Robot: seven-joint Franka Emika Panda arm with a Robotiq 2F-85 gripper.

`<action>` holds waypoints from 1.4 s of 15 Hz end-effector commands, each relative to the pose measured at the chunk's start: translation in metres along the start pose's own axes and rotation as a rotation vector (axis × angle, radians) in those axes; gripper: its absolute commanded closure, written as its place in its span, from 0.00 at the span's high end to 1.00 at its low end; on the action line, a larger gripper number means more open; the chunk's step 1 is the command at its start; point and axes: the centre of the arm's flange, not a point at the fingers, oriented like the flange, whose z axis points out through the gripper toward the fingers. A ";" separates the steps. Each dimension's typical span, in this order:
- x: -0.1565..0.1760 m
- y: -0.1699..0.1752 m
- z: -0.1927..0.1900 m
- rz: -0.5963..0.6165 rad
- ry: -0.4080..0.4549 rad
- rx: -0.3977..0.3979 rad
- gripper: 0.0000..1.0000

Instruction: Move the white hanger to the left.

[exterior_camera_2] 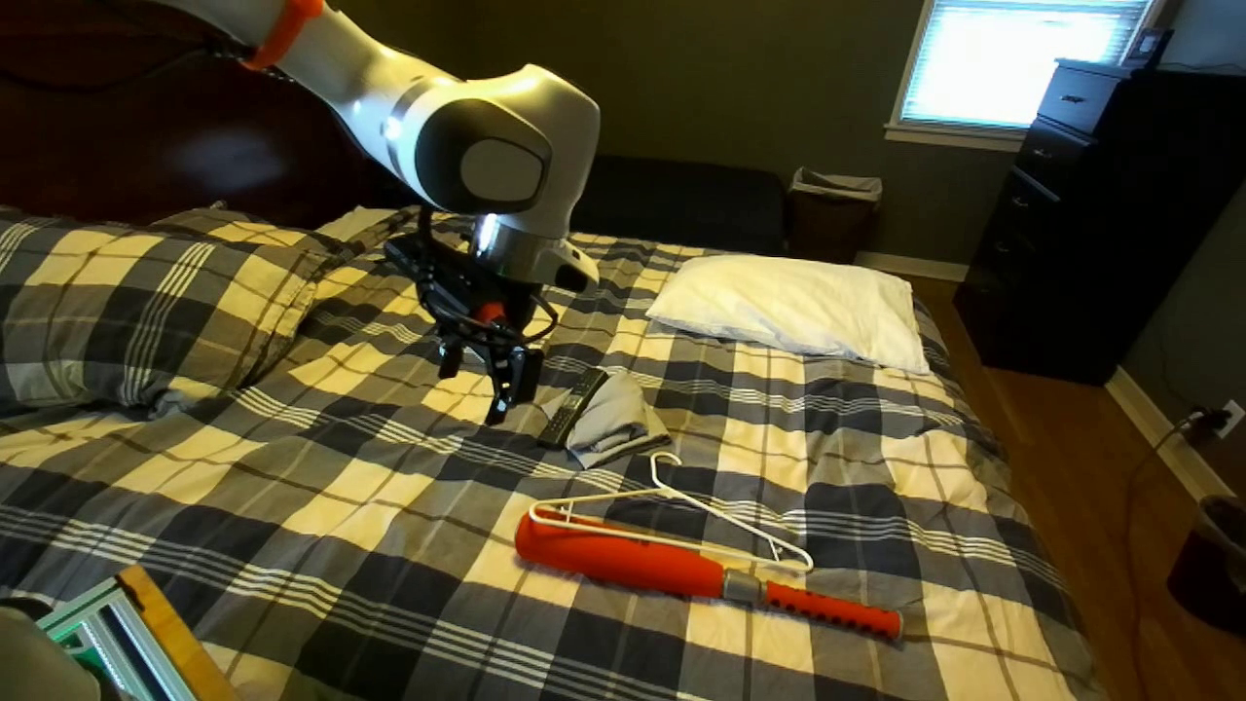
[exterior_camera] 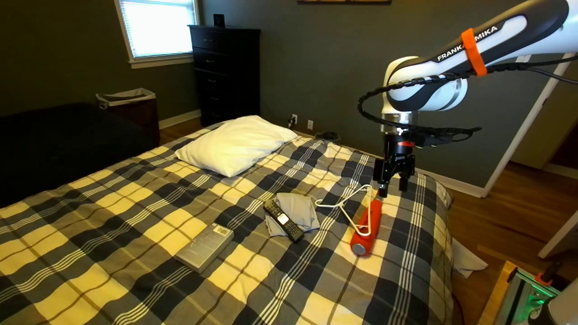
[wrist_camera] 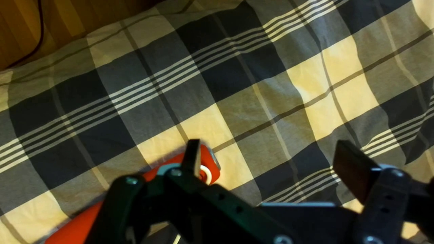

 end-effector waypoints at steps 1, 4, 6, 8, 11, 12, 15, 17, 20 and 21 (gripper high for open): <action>0.008 0.002 0.002 -0.015 0.035 -0.003 1.00; 0.047 0.016 0.016 -0.030 0.048 -0.076 1.00; 0.069 0.028 0.026 -0.039 0.067 -0.102 1.00; 0.097 0.041 0.039 -0.031 0.108 -0.110 1.00; 0.085 0.040 0.040 -0.017 0.119 -0.085 1.00; 0.097 0.046 0.047 -0.024 0.109 -0.066 1.00; 0.115 0.055 0.055 -0.029 0.097 -0.055 1.00; 0.125 0.057 0.057 -0.038 0.093 -0.037 1.00; 0.157 0.056 0.081 -0.096 0.094 -0.021 1.00; 0.164 0.056 0.087 -0.099 0.097 -0.021 1.00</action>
